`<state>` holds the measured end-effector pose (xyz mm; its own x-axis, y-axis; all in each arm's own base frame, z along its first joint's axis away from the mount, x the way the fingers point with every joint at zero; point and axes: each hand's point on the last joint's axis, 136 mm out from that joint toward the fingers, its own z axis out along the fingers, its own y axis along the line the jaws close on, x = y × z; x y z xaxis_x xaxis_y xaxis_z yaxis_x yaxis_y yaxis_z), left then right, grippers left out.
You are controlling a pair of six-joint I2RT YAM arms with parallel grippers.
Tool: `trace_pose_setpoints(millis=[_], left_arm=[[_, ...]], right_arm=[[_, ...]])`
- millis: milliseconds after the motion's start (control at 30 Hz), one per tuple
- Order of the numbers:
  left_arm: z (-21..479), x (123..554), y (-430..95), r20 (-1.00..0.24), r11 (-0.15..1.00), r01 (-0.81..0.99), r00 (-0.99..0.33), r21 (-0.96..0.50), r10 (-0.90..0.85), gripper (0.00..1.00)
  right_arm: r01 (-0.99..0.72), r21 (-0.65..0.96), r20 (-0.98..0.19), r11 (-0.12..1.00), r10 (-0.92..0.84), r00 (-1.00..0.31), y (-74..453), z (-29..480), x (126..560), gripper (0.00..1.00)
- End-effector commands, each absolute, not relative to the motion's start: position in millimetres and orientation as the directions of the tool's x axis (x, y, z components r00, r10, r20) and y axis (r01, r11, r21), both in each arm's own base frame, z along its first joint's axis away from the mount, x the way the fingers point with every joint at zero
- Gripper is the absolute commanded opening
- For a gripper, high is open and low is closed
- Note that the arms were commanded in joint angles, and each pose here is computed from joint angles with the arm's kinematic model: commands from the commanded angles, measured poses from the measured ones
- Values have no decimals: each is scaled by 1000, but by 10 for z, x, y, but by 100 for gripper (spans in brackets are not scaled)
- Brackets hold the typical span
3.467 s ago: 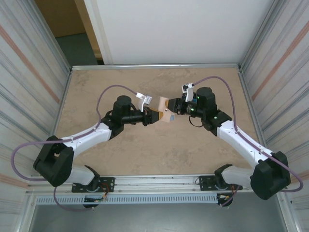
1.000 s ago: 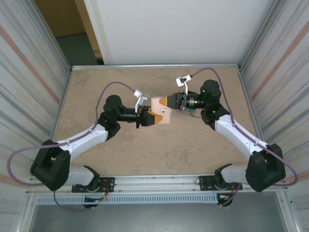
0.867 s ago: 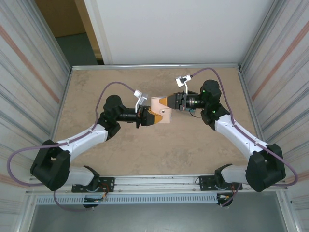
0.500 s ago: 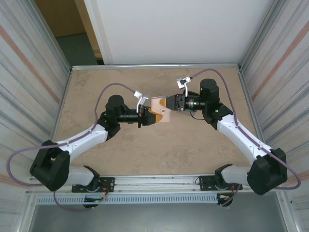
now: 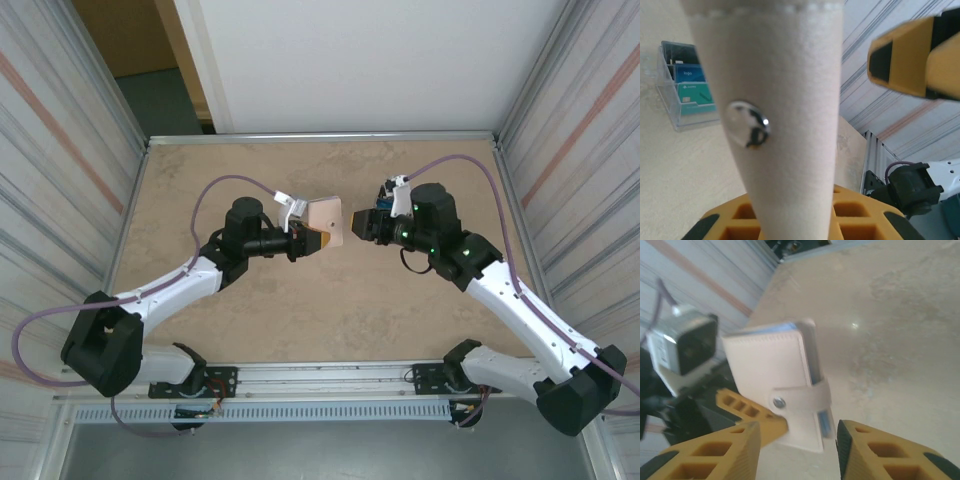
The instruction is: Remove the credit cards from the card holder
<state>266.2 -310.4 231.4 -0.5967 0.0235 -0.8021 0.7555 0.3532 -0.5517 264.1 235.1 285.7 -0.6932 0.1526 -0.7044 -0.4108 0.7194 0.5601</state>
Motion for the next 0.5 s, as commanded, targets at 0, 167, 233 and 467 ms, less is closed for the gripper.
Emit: trace_pose_setpoints(millis=[0, 167, 233, 467], left_arm=[[2488, 2772, -3160, -838, 351, 785, -545, -510, 2, 0], [2477, 2789, -3198, -833, 333, 785, -554, -523, -2, 0], [2466, 2796, -3202, -831, 332, 784, -556, -525, -3, 0], [2430, 2788, -3215, -825, 326, 780, -565, -533, 3, 0]], right_arm=[[-332, 475, -739, 815, 165, -653, 2242, 2887, 2663, 40], [-338, 439, -741, 833, 123, -660, 2432, 2845, 2631, 33], [-336, 425, -735, 840, 105, -670, 2489, 2825, 2648, 30], [-344, 409, -725, 845, 72, -685, 2677, 2767, 2736, 25]])
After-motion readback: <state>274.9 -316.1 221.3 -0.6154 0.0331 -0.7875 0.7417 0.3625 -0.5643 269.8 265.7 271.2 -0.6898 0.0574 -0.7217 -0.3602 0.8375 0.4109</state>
